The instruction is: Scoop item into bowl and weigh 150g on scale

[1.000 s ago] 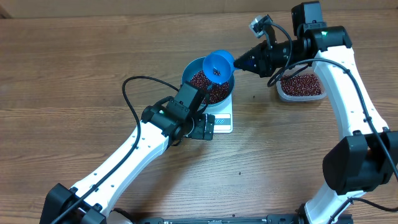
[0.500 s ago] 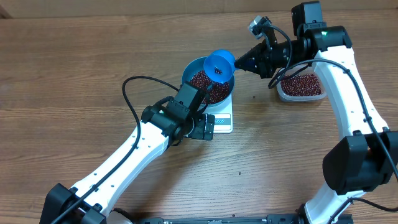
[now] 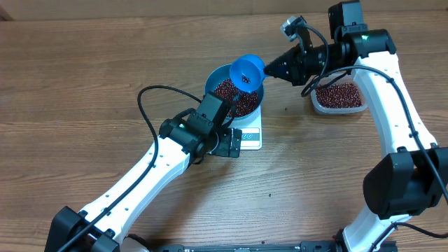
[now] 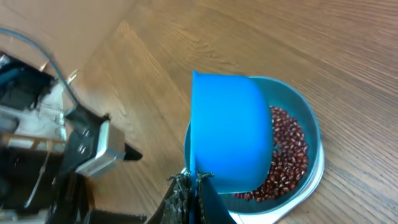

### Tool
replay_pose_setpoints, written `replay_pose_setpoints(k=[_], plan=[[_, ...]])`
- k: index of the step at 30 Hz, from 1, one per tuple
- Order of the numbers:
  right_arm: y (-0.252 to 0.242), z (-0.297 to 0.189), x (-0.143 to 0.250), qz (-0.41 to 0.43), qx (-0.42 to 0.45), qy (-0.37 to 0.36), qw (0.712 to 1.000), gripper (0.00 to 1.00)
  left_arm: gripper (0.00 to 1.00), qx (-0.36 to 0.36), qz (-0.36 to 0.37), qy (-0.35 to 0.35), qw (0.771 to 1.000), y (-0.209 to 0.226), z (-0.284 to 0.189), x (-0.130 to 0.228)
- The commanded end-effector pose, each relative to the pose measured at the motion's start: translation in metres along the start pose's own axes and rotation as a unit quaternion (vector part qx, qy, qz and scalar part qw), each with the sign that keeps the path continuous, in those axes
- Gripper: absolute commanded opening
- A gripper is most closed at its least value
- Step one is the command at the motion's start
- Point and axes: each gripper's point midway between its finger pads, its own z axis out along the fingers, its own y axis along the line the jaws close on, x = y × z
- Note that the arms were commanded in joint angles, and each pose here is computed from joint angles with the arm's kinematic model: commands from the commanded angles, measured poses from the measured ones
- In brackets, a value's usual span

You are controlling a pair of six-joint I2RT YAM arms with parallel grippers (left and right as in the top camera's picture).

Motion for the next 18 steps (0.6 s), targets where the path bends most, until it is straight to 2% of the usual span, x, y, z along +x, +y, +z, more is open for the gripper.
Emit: replay_pose_setpoints(k=[1,8,14,18], plan=[[0.005,-0.003,-0.019,0.063,0.045,-0.014,0.997,0.04,0.99,-0.001,-0.005,0.007,1.000,0.000,0.004,0.003],[0.015,0.014,-0.035,0.057,0.120,0.002,0.991,0.04,0.99,-0.001,-0.005,0.007,1.000,0.000,0.004,0.003],[0.004,0.031,-0.024,0.021,0.245,0.047,0.968,0.04,1.00,-0.001,-0.005,0.007,1.000,0.000,0.004,0.003],[0.005,0.035,-0.021,0.010,0.269,0.058,0.961,0.04,1.00,-0.001,-0.005,0.007,1.000,0.000,0.004,0.003]])
